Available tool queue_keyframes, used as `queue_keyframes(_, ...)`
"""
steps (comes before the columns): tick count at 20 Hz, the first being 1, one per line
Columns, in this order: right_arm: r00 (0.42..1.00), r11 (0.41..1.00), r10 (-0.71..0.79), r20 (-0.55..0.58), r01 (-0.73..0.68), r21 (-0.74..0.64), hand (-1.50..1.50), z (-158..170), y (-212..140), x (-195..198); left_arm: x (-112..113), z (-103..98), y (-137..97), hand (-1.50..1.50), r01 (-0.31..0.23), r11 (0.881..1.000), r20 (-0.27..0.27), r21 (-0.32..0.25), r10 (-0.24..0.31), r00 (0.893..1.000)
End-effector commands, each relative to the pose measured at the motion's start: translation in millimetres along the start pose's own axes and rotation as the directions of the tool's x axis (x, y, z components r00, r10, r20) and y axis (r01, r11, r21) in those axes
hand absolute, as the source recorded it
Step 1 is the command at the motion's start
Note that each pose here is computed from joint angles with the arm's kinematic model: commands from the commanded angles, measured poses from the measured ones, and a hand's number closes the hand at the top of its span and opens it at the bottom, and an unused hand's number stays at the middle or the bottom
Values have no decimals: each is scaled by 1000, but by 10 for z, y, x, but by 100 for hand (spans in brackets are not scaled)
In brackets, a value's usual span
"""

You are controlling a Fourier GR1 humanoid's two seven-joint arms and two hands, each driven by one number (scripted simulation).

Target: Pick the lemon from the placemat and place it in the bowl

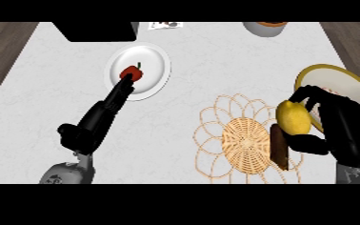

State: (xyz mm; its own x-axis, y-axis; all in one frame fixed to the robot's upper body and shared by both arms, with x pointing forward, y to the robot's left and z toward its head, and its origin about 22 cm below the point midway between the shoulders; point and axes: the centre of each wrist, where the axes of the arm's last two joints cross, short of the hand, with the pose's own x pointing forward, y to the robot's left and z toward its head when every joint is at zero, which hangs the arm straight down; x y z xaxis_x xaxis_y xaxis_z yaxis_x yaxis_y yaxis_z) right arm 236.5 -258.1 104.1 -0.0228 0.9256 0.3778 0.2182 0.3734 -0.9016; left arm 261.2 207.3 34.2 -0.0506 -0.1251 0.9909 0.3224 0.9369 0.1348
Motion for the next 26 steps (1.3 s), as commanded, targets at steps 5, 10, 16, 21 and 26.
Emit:
queue_keyframes(5, 992, 996, -54, -113, 45, -78, 150, -175, -458, -444, 10, 74, 21, 0, 10, 1000, 16, -3, -10, 1000)
queue_keyframes(10, 981, 981, 99, -169, -125, -149, 150, -409, -496, -854, 67, -76, 31, 0, 2, 1000, 14, 1, -2, 1000)
queue_keyframes(16, 970, 953, 166, -177, -204, -225, 150, -514, -54, -1261, 69, -138, -67, 0, -1, 1000, 14, -19, 1, 1000)
queue_keyframes(21, 937, 986, 167, -306, -158, 53, 150, -864, -447, -1608, 81, -87, -34, 0, -11, 1000, 32, -24, 12, 999)
queue_keyframes(26, 938, 978, 1, -346, 72, 198, -150, -870, -43, -1812, 32, -199, -24, 0, -1, 1000, 30, -26, 2, 1000)
